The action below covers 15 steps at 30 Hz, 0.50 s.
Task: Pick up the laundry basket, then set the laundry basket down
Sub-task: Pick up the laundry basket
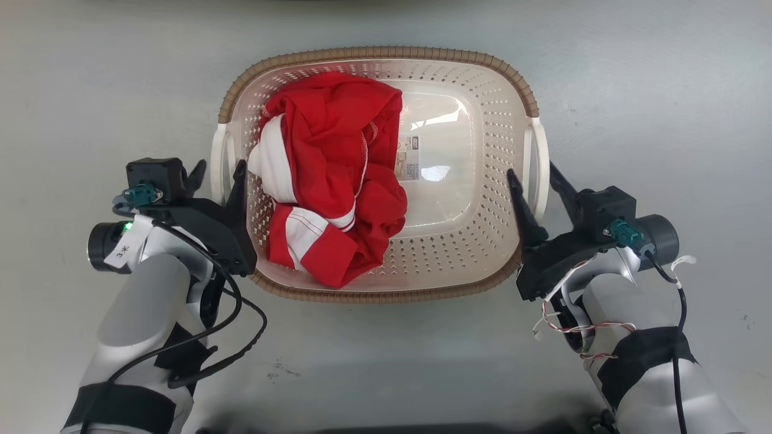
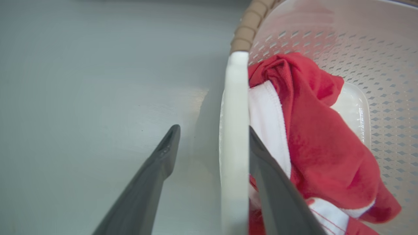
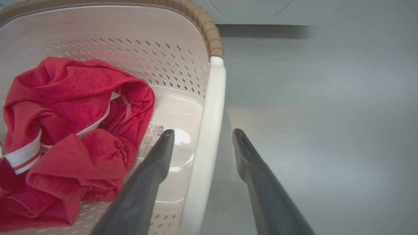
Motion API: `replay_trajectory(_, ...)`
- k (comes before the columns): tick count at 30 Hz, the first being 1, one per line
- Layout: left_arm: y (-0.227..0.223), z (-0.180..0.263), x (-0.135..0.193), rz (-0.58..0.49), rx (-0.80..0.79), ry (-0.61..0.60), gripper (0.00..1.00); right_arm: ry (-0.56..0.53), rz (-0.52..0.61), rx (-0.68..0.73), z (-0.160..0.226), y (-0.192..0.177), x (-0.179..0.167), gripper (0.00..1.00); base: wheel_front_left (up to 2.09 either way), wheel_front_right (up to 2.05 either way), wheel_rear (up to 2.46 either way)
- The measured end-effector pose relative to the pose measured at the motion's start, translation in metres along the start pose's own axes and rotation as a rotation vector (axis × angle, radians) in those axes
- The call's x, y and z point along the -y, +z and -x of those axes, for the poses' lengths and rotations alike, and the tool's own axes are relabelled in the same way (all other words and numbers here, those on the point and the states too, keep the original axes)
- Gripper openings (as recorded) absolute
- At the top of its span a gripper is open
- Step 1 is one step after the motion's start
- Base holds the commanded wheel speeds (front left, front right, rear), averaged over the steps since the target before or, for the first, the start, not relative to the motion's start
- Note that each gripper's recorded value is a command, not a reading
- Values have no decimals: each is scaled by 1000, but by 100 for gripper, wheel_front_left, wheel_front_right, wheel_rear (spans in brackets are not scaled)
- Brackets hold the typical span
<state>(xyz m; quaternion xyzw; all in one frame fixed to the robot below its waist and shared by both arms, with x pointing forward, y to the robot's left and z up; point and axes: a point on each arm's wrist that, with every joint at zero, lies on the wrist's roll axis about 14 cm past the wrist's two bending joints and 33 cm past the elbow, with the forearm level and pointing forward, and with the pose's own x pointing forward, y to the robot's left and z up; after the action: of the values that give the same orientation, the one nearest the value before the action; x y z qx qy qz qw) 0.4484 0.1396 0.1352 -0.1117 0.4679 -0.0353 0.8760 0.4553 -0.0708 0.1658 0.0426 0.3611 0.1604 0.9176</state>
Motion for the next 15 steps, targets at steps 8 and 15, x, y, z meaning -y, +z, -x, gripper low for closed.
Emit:
replay_trajectory(8, -4, -2, 7, 1, -22, -24, 0, 1, -25, -18, -3, -3, -2, 0, 0, 0, 0)
replay_trajectory(15, -9, 3, 9, 3, -42, -24, 0, 4, -32, -38, 0, -4, -1, 0, 0, 0, 0)
